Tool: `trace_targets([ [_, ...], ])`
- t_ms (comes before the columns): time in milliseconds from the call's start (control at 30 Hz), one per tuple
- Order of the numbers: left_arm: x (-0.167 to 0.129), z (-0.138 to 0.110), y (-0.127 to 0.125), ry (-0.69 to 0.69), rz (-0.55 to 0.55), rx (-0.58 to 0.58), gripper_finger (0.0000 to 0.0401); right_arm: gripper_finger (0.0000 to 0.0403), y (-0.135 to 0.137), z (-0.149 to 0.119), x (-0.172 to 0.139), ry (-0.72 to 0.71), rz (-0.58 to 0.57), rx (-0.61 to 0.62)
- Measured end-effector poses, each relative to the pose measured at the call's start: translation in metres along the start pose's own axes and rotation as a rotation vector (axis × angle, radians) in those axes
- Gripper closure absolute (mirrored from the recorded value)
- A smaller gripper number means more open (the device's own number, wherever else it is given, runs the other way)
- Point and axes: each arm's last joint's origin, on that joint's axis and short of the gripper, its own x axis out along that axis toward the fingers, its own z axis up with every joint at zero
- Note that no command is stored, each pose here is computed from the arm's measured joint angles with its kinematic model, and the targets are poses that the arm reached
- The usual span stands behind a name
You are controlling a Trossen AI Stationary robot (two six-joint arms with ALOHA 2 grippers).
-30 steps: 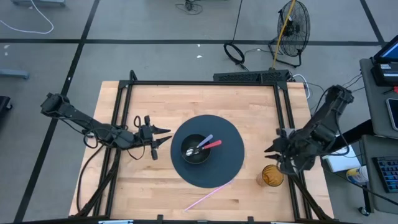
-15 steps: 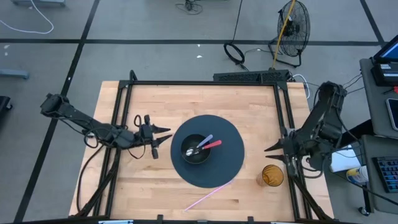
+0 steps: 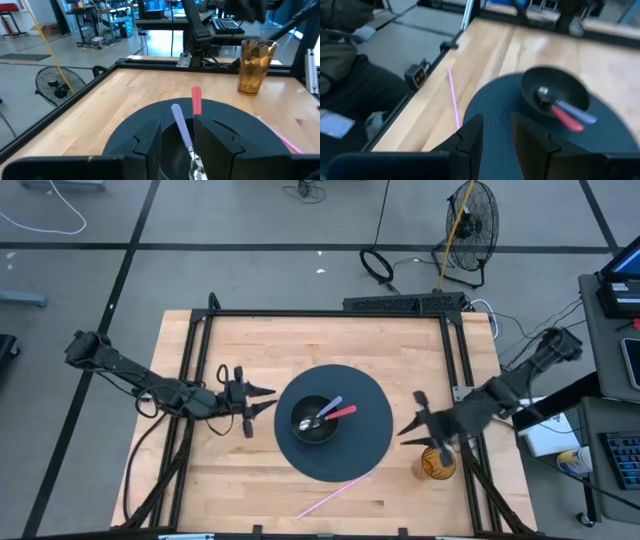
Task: Pick & Place Utensil
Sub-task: Put the brown cup on the blue mat to the right of the black bowl
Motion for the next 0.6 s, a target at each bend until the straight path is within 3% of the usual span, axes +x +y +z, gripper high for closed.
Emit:
trace_targets([
  [267, 0.000, 0.000, 0.000, 0.001, -0.013, 0.004, 0.0279, 0.0307, -0.027, 0.004, 0.037, 0.177, 0.090, 0.073],
  [600, 0.000, 0.000, 0.000, 0.002, -0.013, -0.007, 0.0279, 0.0307, -0.056, 0.035, 0.044, 0.335, 0.036, -0.076],
])
